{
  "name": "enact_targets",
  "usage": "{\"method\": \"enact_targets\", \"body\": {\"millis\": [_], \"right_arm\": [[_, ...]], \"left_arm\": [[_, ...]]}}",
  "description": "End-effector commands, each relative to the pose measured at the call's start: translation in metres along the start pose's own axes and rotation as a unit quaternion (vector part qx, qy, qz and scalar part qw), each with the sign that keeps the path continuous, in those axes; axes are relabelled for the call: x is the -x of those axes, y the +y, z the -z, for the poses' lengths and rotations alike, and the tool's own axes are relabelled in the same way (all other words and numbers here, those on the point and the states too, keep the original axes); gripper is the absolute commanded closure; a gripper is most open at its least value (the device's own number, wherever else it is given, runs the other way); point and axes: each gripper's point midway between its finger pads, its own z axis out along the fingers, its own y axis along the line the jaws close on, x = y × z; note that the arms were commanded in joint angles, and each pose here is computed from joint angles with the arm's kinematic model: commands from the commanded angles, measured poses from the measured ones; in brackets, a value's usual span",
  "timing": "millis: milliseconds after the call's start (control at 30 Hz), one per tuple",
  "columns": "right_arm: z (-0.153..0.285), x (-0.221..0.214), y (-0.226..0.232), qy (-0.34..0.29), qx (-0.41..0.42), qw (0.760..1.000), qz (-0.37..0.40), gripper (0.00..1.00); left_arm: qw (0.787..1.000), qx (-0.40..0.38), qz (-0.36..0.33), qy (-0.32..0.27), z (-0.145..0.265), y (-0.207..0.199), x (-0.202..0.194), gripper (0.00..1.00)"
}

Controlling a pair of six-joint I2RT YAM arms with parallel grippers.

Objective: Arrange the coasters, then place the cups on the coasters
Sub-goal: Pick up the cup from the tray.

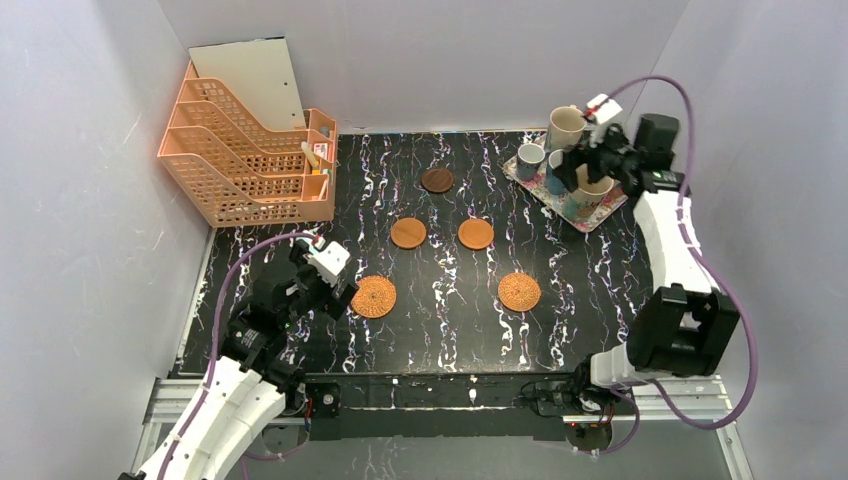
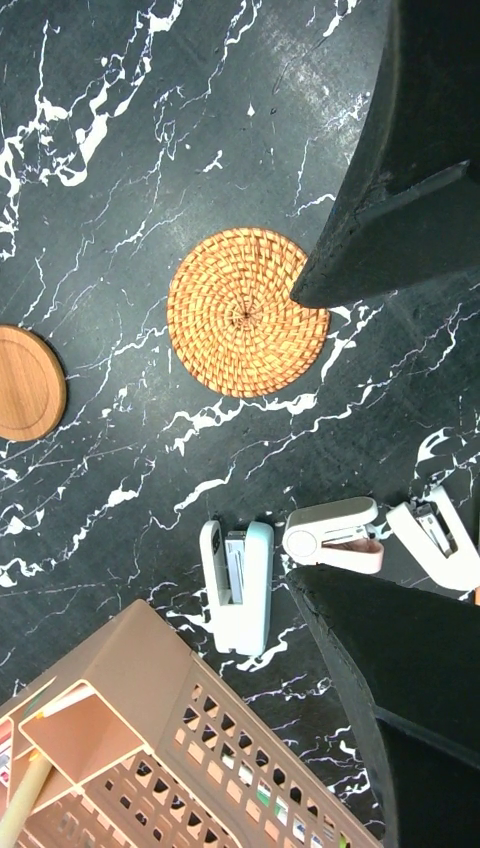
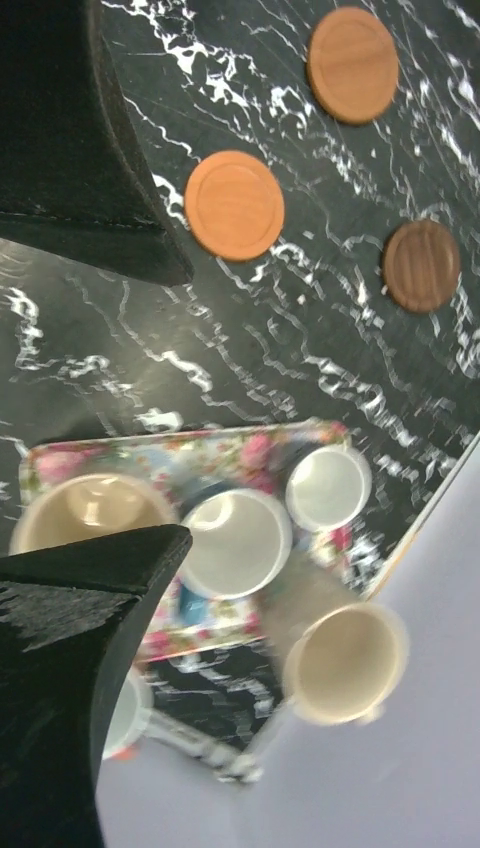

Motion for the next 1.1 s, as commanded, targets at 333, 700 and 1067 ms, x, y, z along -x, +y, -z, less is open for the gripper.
{"method": "enact_targets", "body": {"millis": [333,700,1067], "right_arm": [[-0.105,0.002,0.003,0.137,0.100,0.956,0.239,0.02],[-0.169,-0.024,-0.033,0.214,0.115,0.923,0.299,0.02],[-0.178,-0.061,-0.019,0.253,0.168,0.908,0.289,0.02]], "left_arm": [[0.999,0.013,0.005,0.042,-0.006,0.008,-0.015,0.02],[0.999,0.024,0.008,0.038,-0.006,0.012,-0.015,0.02],[0.999,0.046,0.010,0.022,0.000,0.019,-0.011,0.02]]}}
